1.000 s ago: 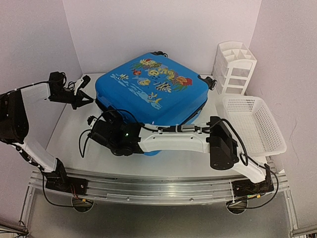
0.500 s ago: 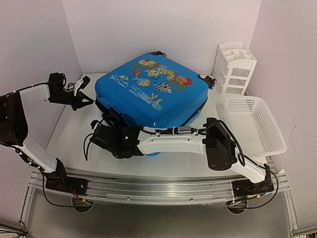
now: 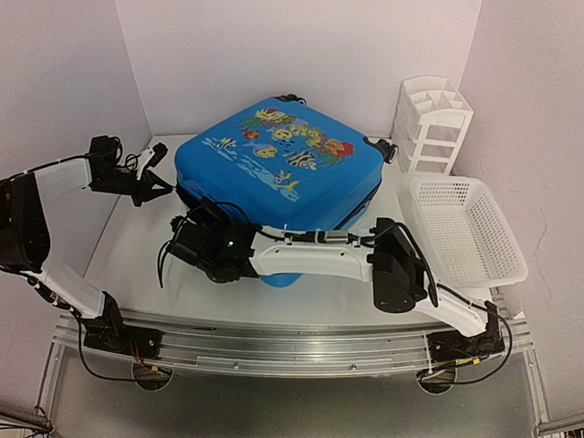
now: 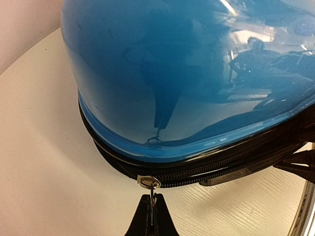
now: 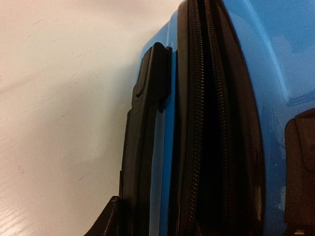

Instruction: Open, take out, and arrange the luggage

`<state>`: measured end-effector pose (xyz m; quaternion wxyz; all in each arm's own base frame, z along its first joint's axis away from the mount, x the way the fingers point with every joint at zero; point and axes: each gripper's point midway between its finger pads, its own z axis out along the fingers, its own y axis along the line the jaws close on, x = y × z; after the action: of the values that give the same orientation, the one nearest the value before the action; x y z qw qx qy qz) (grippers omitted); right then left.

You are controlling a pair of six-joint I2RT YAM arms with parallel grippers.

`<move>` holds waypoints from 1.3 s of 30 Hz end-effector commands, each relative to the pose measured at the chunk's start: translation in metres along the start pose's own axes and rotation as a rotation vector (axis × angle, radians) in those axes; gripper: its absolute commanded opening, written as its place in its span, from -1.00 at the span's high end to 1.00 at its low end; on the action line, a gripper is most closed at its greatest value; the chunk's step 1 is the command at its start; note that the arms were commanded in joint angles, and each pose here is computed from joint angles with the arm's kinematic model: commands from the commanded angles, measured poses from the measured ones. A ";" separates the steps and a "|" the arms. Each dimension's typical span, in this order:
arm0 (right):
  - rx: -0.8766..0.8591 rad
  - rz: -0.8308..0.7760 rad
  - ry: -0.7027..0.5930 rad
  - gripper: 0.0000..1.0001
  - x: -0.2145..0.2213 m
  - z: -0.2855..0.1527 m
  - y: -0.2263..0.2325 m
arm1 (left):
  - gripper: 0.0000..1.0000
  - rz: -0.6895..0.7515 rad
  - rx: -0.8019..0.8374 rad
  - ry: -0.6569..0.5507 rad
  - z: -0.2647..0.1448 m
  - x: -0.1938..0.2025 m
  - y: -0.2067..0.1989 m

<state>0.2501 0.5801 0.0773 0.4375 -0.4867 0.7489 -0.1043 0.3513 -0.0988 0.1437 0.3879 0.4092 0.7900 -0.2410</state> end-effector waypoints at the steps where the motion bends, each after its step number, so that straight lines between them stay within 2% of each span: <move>1: -0.148 -0.195 0.441 0.66 0.157 0.050 0.026 | 1.00 -0.012 -0.029 -0.099 -0.015 -0.034 0.004; 4: -0.184 -0.195 0.480 0.97 0.170 0.037 0.024 | 1.00 0.006 -0.054 -0.105 -0.016 -0.037 0.013; 5: -0.211 -0.191 0.494 1.00 0.175 0.032 0.026 | 1.00 0.020 -0.061 -0.101 -0.017 -0.037 0.016; 11: -0.333 -0.207 0.533 1.00 0.193 -0.009 0.032 | 1.00 0.122 -0.124 -0.063 -0.023 -0.029 0.043; 15: -0.386 -0.248 0.552 1.00 0.209 -0.032 0.035 | 1.00 0.224 -0.106 -0.041 -0.024 -0.028 0.041; 24: -0.546 -0.359 0.453 1.00 0.209 -0.095 0.043 | 1.00 0.249 -0.081 -0.046 -0.030 -0.034 0.044; 29: -0.603 -0.422 0.419 1.00 0.219 -0.123 0.039 | 1.00 0.276 0.022 -0.059 -0.039 -0.040 0.017; 36: -0.654 -0.591 0.375 1.00 0.238 -0.146 0.034 | 1.00 0.376 0.334 -0.060 -0.054 -0.028 -0.076; 39: -0.687 -0.671 0.355 1.00 0.245 -0.152 0.035 | 1.00 0.443 0.357 -0.054 -0.049 -0.025 -0.090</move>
<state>0.1500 0.4807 0.0812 0.3411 -0.6330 0.6945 0.0228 0.2571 -0.1241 0.1436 0.2752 0.5502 0.7012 -0.3604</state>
